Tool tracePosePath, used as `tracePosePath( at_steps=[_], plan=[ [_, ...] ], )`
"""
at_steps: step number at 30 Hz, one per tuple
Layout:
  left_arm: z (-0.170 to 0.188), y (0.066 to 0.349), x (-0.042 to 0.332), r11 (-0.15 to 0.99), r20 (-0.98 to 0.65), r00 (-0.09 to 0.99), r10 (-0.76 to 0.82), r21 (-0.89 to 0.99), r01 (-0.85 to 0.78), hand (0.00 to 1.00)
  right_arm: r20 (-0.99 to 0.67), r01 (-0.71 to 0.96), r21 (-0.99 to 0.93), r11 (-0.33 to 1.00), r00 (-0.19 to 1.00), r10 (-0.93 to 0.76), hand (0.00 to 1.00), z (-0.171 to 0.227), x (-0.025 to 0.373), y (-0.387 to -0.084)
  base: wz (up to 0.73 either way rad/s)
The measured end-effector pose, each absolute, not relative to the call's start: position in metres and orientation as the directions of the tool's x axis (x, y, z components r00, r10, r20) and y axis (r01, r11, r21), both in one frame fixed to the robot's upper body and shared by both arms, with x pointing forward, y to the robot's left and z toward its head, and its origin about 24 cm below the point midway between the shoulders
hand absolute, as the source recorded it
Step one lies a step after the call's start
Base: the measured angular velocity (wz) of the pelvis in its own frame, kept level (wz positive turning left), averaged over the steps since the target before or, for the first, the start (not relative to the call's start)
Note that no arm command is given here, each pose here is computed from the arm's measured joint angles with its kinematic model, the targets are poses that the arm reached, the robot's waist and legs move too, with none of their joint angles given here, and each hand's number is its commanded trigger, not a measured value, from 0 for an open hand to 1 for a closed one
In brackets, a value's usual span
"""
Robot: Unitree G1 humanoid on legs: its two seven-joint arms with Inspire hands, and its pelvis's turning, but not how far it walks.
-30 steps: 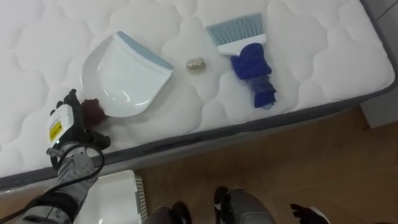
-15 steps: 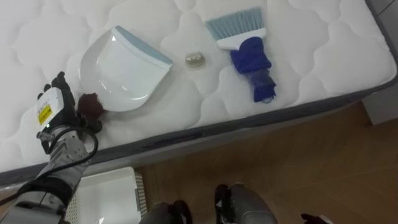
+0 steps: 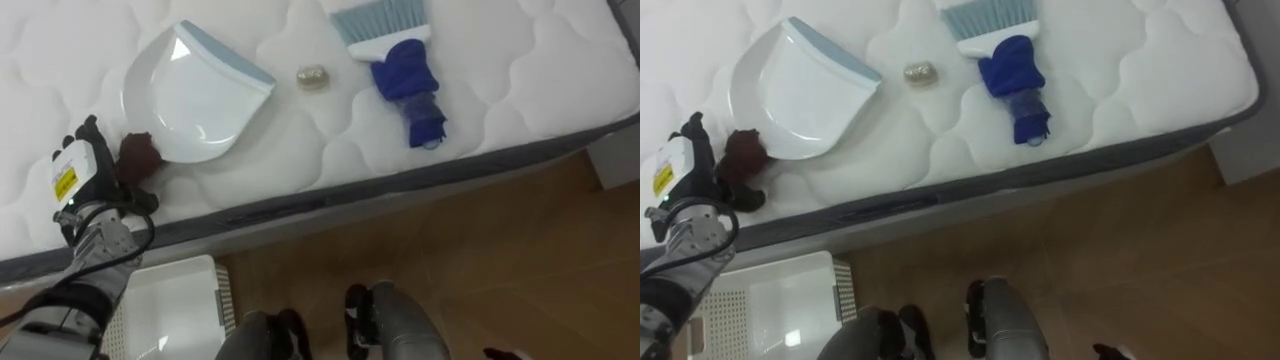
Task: Clean bed
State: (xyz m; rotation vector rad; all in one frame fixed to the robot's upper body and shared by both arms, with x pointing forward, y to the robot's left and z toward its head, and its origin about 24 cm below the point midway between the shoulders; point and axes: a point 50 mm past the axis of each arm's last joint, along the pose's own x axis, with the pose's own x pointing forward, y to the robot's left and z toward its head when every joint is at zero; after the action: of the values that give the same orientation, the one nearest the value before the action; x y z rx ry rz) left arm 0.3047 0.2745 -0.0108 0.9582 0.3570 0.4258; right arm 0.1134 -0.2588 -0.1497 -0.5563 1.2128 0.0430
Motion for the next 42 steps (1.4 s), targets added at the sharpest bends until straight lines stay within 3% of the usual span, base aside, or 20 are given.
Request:
tracePosePath(
  at_steps=[12, 15, 16, 19, 20, 42],
  plan=[
    [-0.013, 0.273, 0.305, 0.515, -0.136, 0.86, 0.492, 0.842, -0.162, 0.04, -0.88, -0.352, -0.388, 0.852, 0.417, -0.228, 0.0, -0.147, 0.125, -0.251, 0.03],
    [-0.013, 0.274, 0.305, 0.513, -0.138, 0.858, 0.495, 0.843, -0.16, 0.24, -0.875, -0.361, -0.389, 0.847, 0.433, -0.218, 0.0, -0.146, 0.129, -0.249, 0.02],
    [-0.013, 0.274, 0.305, 0.513, -0.141, 0.857, 0.496, 0.844, -0.158, 0.52, -0.874, -0.362, -0.389, 0.847, 0.435, -0.216, 0.0, -0.146, 0.129, -0.248, 0.0],
    [-0.013, 0.274, 0.305, 0.512, -0.148, 0.854, 0.499, 0.846, -0.152, 0.93, -0.874, -0.361, -0.387, 0.848, 0.437, -0.212, 0.0, -0.146, 0.129, -0.248, 0.01],
    [-0.013, 0.274, 0.305, 0.513, -0.153, 0.853, 0.498, 0.846, -0.147, 1.0, -0.875, -0.361, -0.386, 0.849, 0.436, -0.212, 0.0, -0.146, 0.128, -0.248, 0.04],
    [0.001, 0.285, 0.315, 0.537, -0.16, 0.815, 0.557, 0.818, -0.206, 1.0, -0.879, -0.372, -0.393, 0.841, 0.42, -0.225, 0.0, -0.145, 0.122, -0.252, 0.0]
  ],
)
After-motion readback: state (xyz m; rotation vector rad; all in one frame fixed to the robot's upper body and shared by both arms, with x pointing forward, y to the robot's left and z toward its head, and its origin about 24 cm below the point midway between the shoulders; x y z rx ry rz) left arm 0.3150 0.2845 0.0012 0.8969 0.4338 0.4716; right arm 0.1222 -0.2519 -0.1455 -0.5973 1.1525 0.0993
